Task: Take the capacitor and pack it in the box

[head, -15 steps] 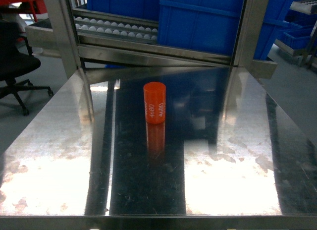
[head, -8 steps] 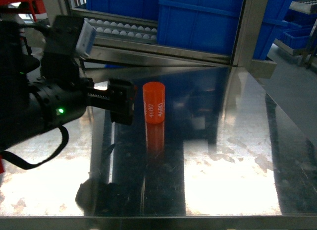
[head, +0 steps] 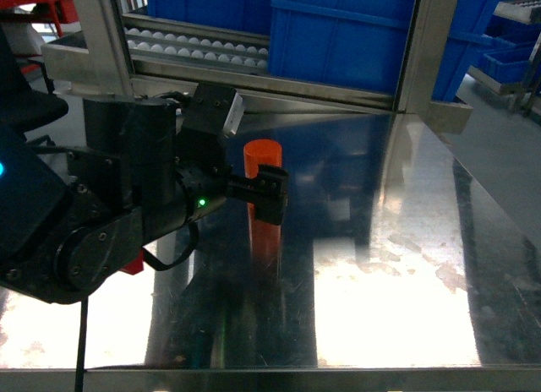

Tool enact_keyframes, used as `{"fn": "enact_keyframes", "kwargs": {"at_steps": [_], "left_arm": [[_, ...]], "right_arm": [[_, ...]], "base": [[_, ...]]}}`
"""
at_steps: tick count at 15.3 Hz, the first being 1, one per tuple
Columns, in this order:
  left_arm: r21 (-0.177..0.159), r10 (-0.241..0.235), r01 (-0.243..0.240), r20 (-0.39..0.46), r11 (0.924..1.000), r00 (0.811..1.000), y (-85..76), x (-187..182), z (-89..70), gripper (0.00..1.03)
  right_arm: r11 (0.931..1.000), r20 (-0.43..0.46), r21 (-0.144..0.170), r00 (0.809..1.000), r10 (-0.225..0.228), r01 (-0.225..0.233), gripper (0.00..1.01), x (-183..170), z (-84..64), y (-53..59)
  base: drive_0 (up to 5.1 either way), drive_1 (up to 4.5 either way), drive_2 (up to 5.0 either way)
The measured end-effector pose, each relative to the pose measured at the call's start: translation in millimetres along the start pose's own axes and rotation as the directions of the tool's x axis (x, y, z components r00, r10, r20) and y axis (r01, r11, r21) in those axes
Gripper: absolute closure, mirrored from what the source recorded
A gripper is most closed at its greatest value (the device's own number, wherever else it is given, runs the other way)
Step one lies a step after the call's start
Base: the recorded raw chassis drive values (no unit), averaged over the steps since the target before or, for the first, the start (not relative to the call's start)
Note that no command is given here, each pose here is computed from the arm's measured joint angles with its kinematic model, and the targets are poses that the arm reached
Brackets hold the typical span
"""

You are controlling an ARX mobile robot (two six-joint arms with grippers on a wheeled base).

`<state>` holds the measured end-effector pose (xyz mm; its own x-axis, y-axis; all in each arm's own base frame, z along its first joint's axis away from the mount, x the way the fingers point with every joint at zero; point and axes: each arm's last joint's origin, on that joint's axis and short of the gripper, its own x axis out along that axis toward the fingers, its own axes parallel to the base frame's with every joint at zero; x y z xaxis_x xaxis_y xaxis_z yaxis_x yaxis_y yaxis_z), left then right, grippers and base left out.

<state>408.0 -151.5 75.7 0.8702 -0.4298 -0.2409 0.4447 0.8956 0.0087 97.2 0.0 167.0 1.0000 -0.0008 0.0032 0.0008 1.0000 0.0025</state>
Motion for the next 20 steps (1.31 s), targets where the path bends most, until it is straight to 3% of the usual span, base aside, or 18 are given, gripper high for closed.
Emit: {"fn": "enact_keyframes", "kwargs": {"at_steps": [3, 8, 10, 11, 14, 16, 17, 20], "left_arm": [[-0.021, 0.007, -0.007, 0.002, 0.9998, 1.0, 2.6, 30, 0.3, 0.05], [-0.063, -0.008, 0.007, -0.012, 0.998, 1.0, -1.0, 47, 4.5, 0.56], [-0.071, 0.001, -0.003, -0.022, 0.9974, 1.0, -1.3, 38, 5.9, 0.59], [-0.08, 0.021, -0.022, -0.011, 0.9965, 1.0, 0.0, 22, 13.8, 0.59], [-0.08, 0.098, -0.087, 0.143, 0.993, 0.985, 15.2, -33, 71.8, 0.59], [-0.091, 0.18, -0.162, 0.24, 0.9826, 0.954, 25.2, -82, 102.5, 0.59], [-0.102, 0.233, -0.213, 0.25, 0.9716, 0.94, 29.5, -106, 107.4, 0.59], [-0.135, 0.337, -0.312, 0.252, 0.9405, 0.907, 29.9, -189, 98.0, 0.59]], "right_arm": [[1.0, 0.0, 0.0, 1.0, 0.0, 0.0, 0.03, 0, 0.0, 0.0], [1.0, 0.0, 0.0, 1.0, 0.0, 0.0, 0.03, 0, 0.0, 0.0], [1.0, 0.0, 0.0, 1.0, 0.0, 0.0, 0.03, 0, 0.0, 0.0], [1.0, 0.0, 0.0, 1.0, 0.0, 0.0, 0.03, 0, 0.0, 0.0], [1.0, 0.0, 0.0, 1.0, 0.0, 0.0, 0.03, 0, 0.0, 0.0], [1.0, 0.0, 0.0, 1.0, 0.0, 0.0, 0.03, 0, 0.0, 0.0], [1.0, 0.0, 0.0, 1.0, 0.001, -0.001, 0.03, 0, 0.0, 0.0], [1.0, 0.0, 0.0, 1.0, 0.0, 0.0, 0.03, 0, 0.0, 0.0]], "base": [[0.0, 0.0, 0.0], [0.0, 0.0, 0.0], [0.0, 0.0, 0.0], [0.0, 0.0, 0.0], [0.0, 0.0, 0.0], [0.0, 0.0, 0.0], [0.0, 0.0, 0.0], [0.0, 0.0, 0.0]]}}
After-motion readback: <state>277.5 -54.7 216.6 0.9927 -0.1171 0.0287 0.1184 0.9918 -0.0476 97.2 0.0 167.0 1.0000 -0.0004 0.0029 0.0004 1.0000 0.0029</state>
